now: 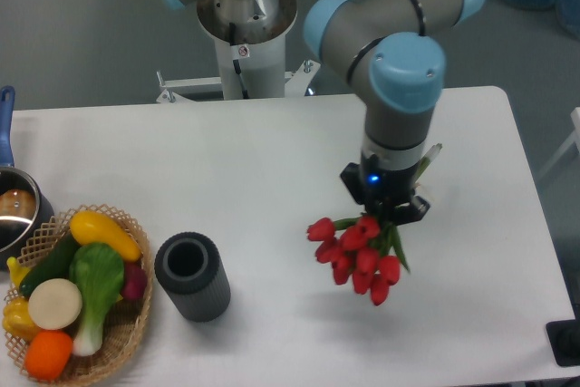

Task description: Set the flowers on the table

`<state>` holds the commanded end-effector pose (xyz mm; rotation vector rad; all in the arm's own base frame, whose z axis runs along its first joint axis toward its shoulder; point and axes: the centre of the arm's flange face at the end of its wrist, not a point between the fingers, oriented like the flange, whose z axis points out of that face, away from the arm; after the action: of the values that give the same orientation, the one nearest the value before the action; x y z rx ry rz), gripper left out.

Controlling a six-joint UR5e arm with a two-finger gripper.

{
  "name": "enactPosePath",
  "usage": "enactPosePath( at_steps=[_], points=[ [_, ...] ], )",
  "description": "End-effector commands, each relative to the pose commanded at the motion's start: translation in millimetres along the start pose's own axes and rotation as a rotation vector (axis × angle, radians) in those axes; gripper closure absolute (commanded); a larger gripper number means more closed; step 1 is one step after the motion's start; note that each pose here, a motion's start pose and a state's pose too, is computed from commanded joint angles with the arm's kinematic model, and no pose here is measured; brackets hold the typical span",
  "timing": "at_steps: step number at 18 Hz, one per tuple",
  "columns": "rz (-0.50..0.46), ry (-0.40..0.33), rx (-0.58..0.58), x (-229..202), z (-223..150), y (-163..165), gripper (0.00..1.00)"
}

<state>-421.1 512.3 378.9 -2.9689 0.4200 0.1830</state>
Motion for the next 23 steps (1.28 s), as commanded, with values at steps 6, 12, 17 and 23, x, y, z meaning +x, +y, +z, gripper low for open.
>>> enactPosePath(
  at_steps=[6,12,17,23],
  points=[
    [0.012,0.007,0.029,8.2,-1.8,-13.6,1.0],
    [-0.036,0.062,-0.028,15.3,35.3,4.4,1.0],
    [-0.06,0.091,-0.076,4.9,65.4,20.1,1.0],
    [-0.077,0.124,-0.089,0.7,104.5,27.2,0.87]
  ],
)
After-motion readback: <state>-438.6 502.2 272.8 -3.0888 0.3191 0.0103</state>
